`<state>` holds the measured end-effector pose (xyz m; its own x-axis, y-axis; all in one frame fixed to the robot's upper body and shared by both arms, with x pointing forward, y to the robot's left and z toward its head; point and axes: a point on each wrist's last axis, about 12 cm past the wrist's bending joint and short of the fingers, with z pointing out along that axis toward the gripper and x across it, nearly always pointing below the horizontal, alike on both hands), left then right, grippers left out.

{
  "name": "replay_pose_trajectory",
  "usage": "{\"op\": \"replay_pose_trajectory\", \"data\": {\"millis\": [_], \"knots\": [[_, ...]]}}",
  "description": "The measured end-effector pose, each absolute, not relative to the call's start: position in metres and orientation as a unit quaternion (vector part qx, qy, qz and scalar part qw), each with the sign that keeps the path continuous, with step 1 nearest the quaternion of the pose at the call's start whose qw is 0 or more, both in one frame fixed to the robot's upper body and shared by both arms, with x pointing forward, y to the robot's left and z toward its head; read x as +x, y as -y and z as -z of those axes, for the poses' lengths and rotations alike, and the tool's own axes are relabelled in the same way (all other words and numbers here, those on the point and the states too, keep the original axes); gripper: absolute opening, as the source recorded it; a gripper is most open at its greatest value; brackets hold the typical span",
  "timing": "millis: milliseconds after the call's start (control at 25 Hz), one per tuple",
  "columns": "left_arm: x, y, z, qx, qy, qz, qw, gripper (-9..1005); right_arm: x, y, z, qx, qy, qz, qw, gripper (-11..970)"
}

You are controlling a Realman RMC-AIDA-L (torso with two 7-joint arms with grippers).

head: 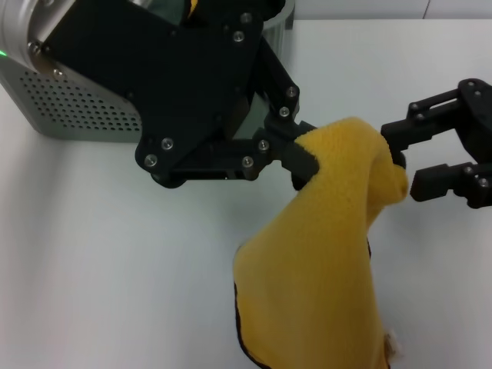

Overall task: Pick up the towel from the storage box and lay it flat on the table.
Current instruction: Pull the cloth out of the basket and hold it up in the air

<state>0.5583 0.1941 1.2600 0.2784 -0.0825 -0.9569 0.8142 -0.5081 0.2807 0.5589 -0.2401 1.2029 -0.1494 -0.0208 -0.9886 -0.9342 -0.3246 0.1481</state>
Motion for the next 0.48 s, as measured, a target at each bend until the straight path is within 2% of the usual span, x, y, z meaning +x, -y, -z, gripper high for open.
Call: {"op": "replay_pose_trajectory", "data": {"millis": [120,320,480], "knots": [[0.557,-0.194,-1.261,0.683,-0.266,0.537,0.418,28,0.558,0.248,-1.201,-0.525,-0.458,-0.611,0.376,507],[0.552,-0.187,-1.269,0.696,-0.244,0.531,0.417,29,0.558,0.253,-1.198,-0.516,-0.474,-0.606,0.378,451],[0.55,-0.182,-1.275,0.703,-0.228,0.527,0.42,29,0.556,0.251,-1.196,-0.517,-0.474,-0.608,0.372,447]]}}
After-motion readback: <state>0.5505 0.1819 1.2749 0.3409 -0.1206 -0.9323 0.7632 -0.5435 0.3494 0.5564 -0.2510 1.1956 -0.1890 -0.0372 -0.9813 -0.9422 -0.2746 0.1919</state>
